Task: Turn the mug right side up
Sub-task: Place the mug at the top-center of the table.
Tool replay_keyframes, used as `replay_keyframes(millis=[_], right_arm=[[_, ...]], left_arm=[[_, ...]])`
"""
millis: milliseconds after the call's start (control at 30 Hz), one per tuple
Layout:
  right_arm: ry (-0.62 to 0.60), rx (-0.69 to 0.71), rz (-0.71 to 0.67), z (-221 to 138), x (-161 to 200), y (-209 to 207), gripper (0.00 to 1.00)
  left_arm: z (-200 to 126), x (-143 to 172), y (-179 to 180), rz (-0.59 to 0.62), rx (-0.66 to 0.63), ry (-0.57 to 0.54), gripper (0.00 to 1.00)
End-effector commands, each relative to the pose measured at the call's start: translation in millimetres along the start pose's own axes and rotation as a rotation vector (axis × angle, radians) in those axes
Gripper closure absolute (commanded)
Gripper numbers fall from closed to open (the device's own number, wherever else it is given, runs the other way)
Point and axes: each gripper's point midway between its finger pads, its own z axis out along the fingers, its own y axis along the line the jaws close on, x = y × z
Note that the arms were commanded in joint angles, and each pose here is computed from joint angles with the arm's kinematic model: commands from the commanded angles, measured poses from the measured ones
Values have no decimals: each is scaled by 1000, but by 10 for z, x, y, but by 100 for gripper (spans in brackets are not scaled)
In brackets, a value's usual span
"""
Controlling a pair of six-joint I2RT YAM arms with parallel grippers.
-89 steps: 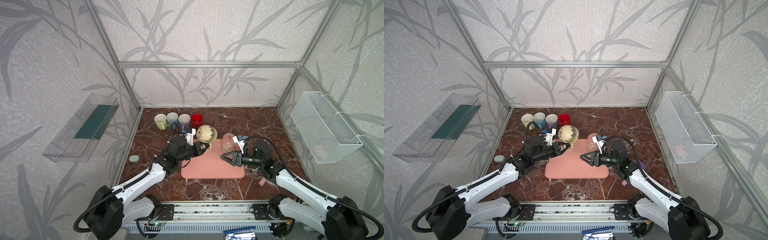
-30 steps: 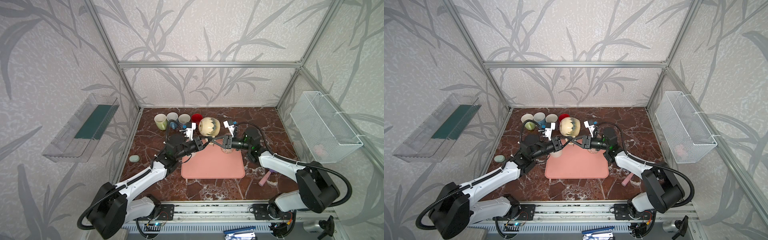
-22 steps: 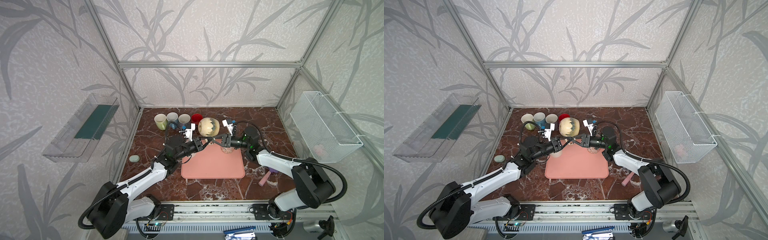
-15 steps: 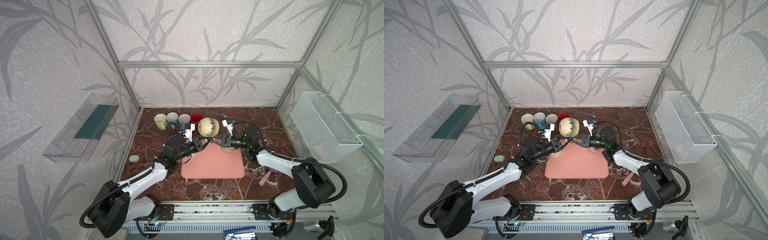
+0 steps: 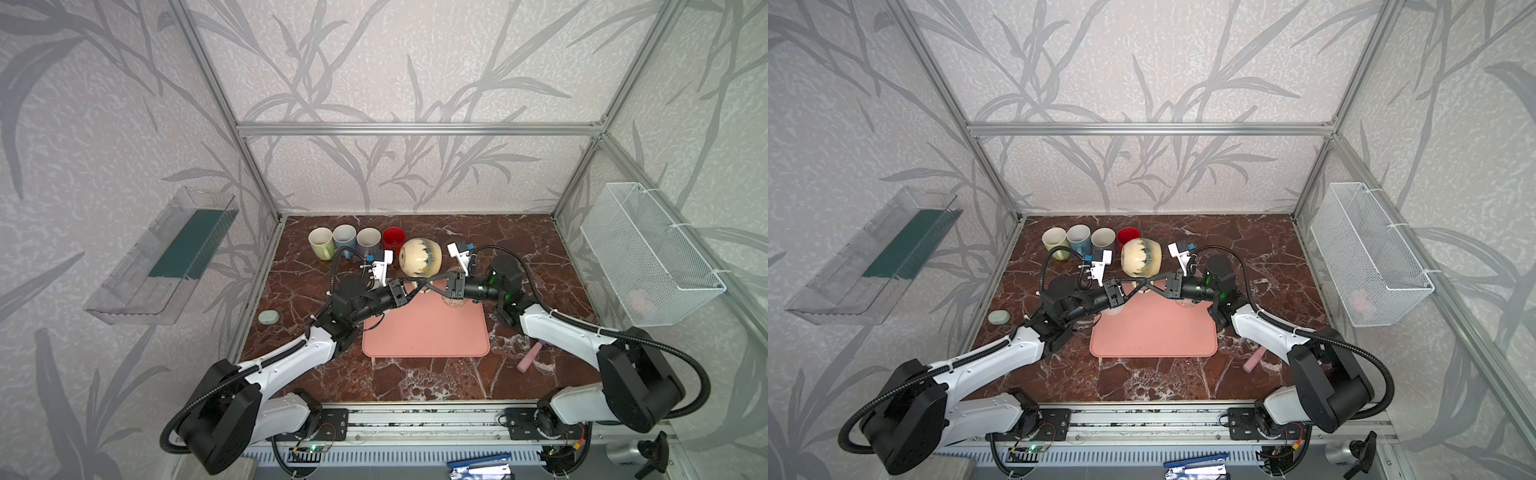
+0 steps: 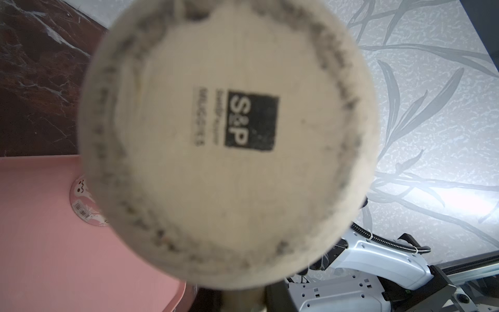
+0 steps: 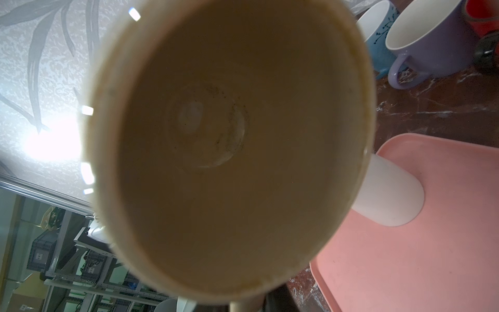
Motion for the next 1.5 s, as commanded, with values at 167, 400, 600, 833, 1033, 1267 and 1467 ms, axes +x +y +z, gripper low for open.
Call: replay_keyframes(millis=[167,400,600,833,1033,1267,1467], right_arm=[[-47,-21,-90,-111,-69,205,100],[-43,-30,-99,-118,-61,233,100],[-22,-22,-104,-121,-23,221,100],[-25,-29,-110,-126,-18,230,100],[-22,-20,-120,-135,-22,199,100],[-27,-27,-123,-133,-51,221,100],[-34,-32,-126,-135,-79,245,100]], left_arm=[[2,-57,-38,70,34,-29,100],[32,-30,29,57,22,-19,100],[71,-2,63,57,27,2,99],[74,23,150,49,1,6,93],[23,4,214,72,-54,-4,89],[-3,-2,246,80,-78,-6,86],[-21,-5,272,84,-92,-10,81]])
